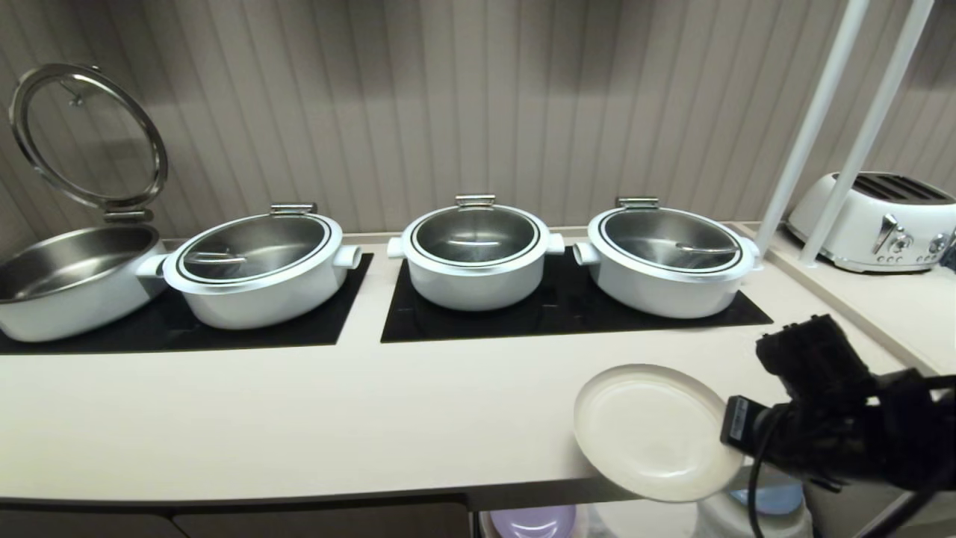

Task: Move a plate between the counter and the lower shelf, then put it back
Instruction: Put the plate

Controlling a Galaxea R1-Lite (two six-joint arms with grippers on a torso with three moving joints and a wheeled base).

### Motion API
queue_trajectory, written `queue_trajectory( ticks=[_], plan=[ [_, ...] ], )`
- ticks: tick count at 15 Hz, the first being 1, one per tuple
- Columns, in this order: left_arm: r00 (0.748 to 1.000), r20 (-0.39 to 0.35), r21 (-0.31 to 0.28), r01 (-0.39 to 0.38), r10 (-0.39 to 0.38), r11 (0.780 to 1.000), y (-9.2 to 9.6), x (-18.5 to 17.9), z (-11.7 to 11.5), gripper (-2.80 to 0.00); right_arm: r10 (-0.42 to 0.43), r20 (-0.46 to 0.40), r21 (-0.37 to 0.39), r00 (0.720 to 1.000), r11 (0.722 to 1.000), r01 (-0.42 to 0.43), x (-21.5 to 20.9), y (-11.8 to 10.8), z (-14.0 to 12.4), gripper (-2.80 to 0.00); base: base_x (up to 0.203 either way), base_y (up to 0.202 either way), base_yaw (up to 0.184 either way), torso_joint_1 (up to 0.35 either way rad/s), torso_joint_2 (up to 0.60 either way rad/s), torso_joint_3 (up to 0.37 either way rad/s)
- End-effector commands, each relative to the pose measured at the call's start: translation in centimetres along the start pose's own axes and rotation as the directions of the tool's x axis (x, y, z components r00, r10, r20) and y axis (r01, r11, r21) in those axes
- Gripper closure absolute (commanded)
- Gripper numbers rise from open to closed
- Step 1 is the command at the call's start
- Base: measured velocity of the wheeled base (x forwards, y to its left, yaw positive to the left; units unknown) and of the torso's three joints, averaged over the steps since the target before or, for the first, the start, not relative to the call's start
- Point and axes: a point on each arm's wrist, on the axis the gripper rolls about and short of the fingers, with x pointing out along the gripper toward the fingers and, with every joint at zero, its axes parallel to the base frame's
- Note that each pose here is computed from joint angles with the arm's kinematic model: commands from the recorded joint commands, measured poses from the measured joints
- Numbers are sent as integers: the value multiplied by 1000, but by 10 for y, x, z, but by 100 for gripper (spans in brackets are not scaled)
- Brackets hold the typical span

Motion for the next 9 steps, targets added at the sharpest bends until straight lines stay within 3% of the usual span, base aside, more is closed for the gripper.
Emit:
queue_trajectory(
  ticks=[1,9],
  plan=[
    [1000,-1,-1,0,0,1000,0,0,0,0,-43,-19,1,999,999,43,33,18,8,0,0,0,0,0,0,0],
    [1000,-1,-1,0,0,1000,0,0,0,0,-29,49,50,998,998,26,88,68,40,0,0,0,0,0,0,0]
  ],
)
